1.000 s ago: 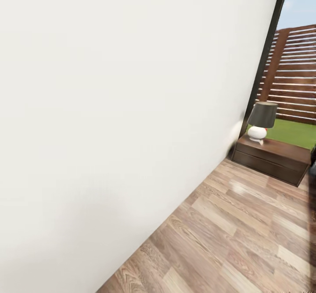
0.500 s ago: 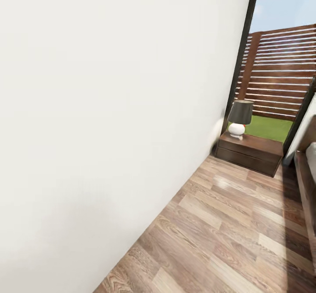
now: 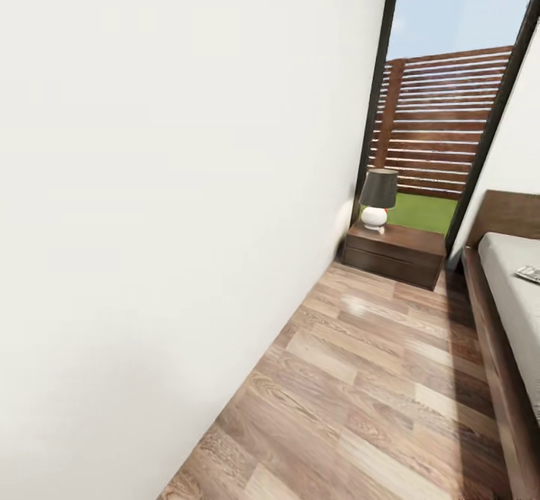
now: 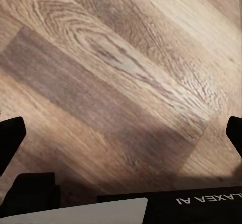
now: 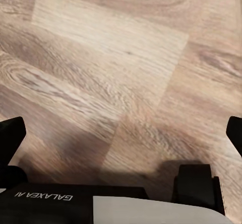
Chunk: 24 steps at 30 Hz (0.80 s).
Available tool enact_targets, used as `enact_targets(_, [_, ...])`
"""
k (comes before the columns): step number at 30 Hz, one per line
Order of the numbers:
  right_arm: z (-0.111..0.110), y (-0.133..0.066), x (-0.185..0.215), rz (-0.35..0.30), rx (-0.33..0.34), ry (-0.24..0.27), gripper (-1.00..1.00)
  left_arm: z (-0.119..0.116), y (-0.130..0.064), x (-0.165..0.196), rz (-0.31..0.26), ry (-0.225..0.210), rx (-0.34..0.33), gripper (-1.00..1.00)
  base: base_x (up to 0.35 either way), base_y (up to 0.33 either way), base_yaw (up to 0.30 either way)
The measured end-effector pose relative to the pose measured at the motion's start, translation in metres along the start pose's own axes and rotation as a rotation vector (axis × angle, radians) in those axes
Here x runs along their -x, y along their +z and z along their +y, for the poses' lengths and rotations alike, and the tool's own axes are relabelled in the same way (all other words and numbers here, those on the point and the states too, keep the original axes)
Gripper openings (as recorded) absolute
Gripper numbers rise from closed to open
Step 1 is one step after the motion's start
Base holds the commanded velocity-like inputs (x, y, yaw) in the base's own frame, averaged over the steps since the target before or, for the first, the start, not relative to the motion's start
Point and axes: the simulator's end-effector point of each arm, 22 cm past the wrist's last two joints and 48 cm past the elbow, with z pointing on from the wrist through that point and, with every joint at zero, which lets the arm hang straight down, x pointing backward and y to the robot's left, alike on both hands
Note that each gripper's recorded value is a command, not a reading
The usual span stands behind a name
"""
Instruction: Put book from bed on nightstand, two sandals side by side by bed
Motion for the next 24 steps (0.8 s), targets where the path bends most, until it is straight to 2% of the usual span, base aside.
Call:
enact_targets(8, [-0.0001, 0.0001, -0.0001, 0.001, 0.000, 0.000, 1.00, 0.0000, 0.0001, -0.0001, 0.000, 0.000, 0.000, 1.00, 0.151, 0.113, -0.245])
enact_targets(24, [-0.0001, 0.0002, -0.0001, 0.001, 0.000, 0.000, 1.00, 0.0000, 0.0002, -0.0001, 0.001, 0.000, 0.000, 1.00, 0.007, 0.005, -0.250])
